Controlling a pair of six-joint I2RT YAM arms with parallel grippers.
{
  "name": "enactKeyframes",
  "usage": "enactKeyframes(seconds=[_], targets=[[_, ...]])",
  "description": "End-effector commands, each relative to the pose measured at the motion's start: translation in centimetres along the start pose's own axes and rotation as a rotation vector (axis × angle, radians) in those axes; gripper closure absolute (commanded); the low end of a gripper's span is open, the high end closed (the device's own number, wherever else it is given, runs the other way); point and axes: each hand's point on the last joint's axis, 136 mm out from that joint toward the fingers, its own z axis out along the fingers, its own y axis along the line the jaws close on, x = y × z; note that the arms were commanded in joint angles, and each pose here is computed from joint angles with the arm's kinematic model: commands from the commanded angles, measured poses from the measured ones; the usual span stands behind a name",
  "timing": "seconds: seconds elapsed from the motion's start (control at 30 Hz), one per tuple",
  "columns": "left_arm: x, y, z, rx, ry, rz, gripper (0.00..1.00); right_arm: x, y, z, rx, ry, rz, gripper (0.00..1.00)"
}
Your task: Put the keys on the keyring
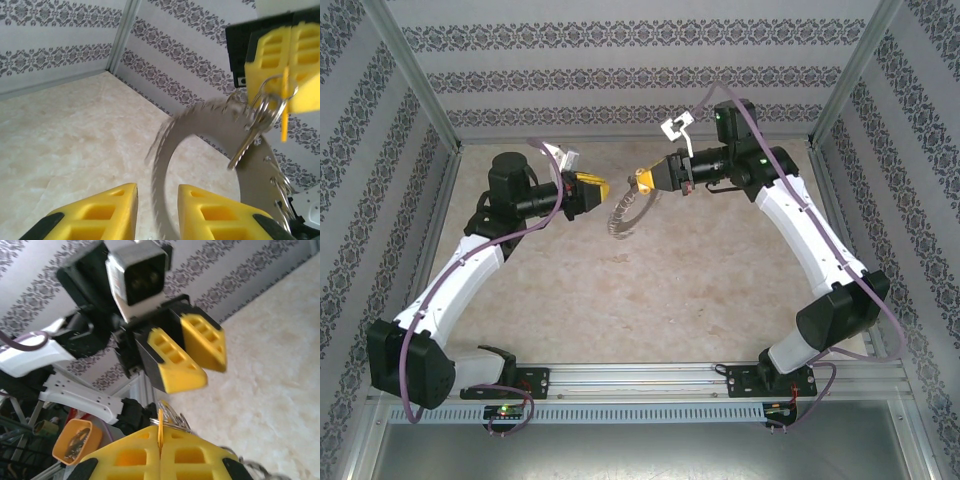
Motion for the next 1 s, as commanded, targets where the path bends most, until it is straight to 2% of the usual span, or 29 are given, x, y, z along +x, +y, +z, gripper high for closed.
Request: enactKeyframes(seconds=[0.0, 0.27, 0.47, 0.97], targets=[[-2.1, -2.3, -0.7, 0.077, -0.048, 0.062, 0.74, -1.5, 3.0, 0.0, -0.096, -0.007, -0.053, 1.00], [-4.4, -6.0, -1.3, 0.211, -0.106, 0.113, 0.69, -1.7, 4.6, 0.1, -0.129, 0.001, -0.068, 1.00], [-5.3, -7.6, -2.1, 0.217, -0.125, 0.162, 0.63, -1.8, 5.3, 0.2, -0.157, 0.009, -0.054, 1.00], [-5.2, -8.1, -1.2, 0.088, -0.068, 0.359, 0.69, -2.3, 6.0, 1.0, -0.193, 0.028, -0.028, 1.00]])
